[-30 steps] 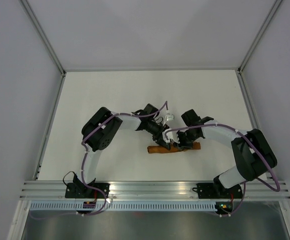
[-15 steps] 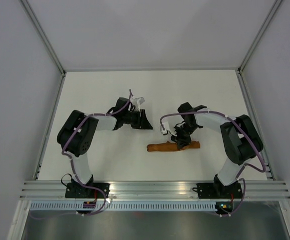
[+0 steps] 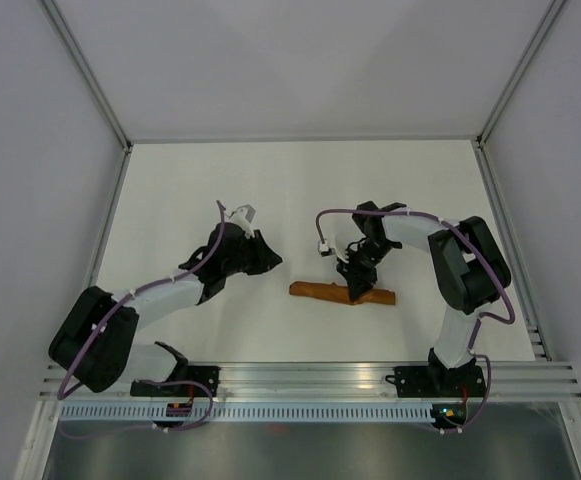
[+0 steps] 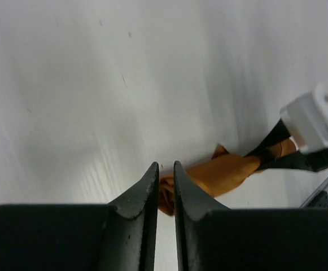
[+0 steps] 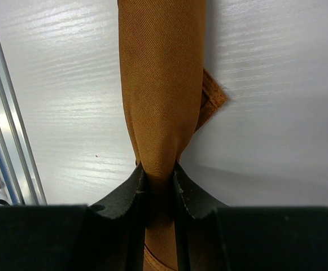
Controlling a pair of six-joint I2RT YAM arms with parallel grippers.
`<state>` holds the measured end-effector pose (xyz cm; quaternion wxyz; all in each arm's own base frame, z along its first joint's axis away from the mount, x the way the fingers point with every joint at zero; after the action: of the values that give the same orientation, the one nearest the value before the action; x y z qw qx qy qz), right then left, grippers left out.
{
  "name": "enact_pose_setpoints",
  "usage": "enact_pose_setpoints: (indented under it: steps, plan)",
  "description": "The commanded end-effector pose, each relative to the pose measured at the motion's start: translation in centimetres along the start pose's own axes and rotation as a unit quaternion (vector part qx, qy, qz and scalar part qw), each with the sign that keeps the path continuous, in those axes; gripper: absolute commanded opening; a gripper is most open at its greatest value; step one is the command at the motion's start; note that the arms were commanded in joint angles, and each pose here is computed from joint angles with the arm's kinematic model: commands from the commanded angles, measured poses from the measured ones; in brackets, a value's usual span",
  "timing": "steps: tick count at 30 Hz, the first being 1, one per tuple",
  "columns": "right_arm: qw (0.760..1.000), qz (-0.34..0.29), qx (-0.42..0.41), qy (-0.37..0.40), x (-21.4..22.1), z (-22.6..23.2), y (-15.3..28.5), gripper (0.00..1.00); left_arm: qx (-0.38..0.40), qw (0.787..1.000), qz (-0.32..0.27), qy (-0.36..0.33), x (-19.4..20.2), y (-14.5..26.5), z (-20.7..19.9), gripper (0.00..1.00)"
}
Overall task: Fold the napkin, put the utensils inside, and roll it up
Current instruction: Roll the napkin with the utensil
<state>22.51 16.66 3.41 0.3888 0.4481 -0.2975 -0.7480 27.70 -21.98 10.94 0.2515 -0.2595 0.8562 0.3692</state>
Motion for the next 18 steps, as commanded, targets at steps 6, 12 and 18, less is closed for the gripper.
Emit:
enact_pose_setpoints:
  steps: [6,12,18]
  plan:
    - [0.998,0.051,0.023,-0.028,3.3,-1.9,-3.2,0.25,-0.04,0.997,-0.012,0.066,8.4,0.9,-3.2,0.15]
    - [0.998,0.047,0.029,-0.033,3.0,-2.0,-3.0,0.36,-0.035,0.994,0.004,0.1,11.8,-1.4,-4.9,0.13]
    - [0.998,0.044,0.038,-0.028,2.8,-1.7,-2.4,0.58,-0.038,0.993,0.015,0.109,12.9,-3.7,-5.7,0.12]
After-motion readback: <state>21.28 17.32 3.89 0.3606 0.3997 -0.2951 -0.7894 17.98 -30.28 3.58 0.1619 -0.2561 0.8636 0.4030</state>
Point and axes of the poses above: each gripper's point midway between its finger pads, its own y axis back along the fingers, its own z axis along the line the jaws close on, x = y × z, the point moved 3 cm from there along y, back along the fingers
